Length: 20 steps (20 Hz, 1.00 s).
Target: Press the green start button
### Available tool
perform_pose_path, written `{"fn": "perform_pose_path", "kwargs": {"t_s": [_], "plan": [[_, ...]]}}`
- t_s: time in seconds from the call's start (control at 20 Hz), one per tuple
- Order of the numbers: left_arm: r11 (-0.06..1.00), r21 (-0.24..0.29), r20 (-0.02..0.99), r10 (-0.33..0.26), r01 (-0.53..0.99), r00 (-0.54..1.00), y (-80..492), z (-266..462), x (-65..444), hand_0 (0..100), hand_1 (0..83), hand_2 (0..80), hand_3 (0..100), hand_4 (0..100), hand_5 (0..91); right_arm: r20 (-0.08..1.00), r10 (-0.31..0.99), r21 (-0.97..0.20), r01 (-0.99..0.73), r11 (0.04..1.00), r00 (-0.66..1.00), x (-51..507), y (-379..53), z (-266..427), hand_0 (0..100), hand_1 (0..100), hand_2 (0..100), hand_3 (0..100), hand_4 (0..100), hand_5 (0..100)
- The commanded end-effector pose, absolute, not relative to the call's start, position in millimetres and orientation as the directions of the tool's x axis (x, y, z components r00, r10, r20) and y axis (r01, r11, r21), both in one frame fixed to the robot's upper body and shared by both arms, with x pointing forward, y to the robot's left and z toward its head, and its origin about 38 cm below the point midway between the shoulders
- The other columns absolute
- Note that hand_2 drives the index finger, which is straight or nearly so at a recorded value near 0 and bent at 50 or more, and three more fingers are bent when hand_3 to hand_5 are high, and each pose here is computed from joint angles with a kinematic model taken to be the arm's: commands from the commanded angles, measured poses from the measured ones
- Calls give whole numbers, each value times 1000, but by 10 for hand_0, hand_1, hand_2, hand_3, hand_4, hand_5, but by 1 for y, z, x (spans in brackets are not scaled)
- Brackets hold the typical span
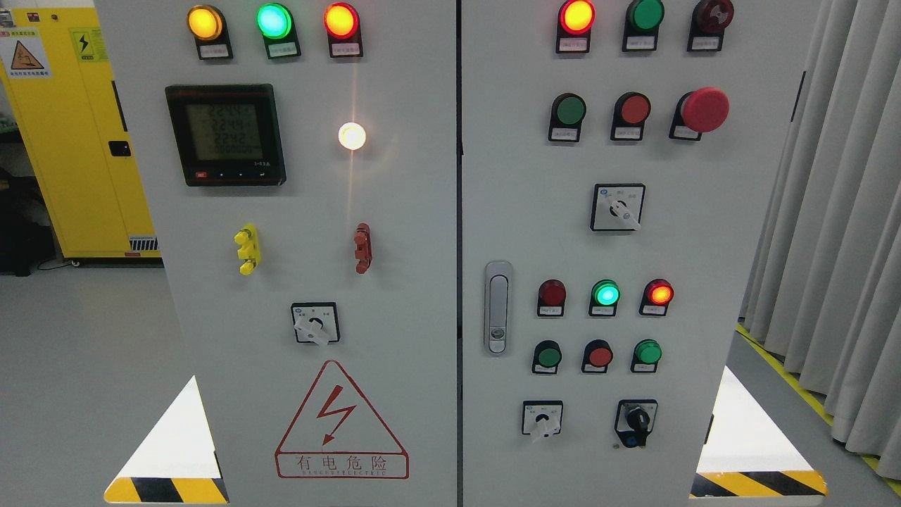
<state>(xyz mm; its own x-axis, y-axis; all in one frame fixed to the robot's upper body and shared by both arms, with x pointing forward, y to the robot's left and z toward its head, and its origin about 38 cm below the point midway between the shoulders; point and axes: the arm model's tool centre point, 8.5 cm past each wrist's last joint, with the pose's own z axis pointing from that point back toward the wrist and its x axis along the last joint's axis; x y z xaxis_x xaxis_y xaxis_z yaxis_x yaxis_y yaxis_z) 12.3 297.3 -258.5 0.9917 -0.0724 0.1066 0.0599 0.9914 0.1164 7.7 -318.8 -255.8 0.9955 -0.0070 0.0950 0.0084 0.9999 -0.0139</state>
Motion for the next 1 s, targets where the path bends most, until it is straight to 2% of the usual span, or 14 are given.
{"fn": "perform_pose_path", "kwargs": {"t_s": [0.0,0.4,0.45,0.55,0.75,0.95], "plan": [[991,119,159,-78,59,984,298,-258,40,120,556,0,0,0,0,89,7,-28,-4,1000,996,7,-322,-255,187,335,0,0,0,0],[991,117,160,-78,59,984,297,-258,40,120,556,0,0,0,0,122,14,-14,-12,1000,992,9,-322,-255,187,336,0,0,0,0],[992,114,161,-77,59,984,295,-258,40,120,556,0,0,0,0,170,27,4,-28,1000,985,15,-320,-254,187,336,0,0,0,0],[992,111,161,-77,59,984,293,-258,40,120,556,0,0,0,0,338,75,8,-82,997,938,38,-318,-249,183,359,0,0,0,0],[993,105,162,-75,58,984,289,-259,40,120,556,0,0,0,0,468,259,-51,-266,963,845,74,-315,-240,162,406,0,0,0,0],[995,81,163,-71,59,984,273,-260,40,120,556,0,0,0,0,612,339,-114,-345,932,714,97,-312,-210,155,422,0,0,0,0]]}}
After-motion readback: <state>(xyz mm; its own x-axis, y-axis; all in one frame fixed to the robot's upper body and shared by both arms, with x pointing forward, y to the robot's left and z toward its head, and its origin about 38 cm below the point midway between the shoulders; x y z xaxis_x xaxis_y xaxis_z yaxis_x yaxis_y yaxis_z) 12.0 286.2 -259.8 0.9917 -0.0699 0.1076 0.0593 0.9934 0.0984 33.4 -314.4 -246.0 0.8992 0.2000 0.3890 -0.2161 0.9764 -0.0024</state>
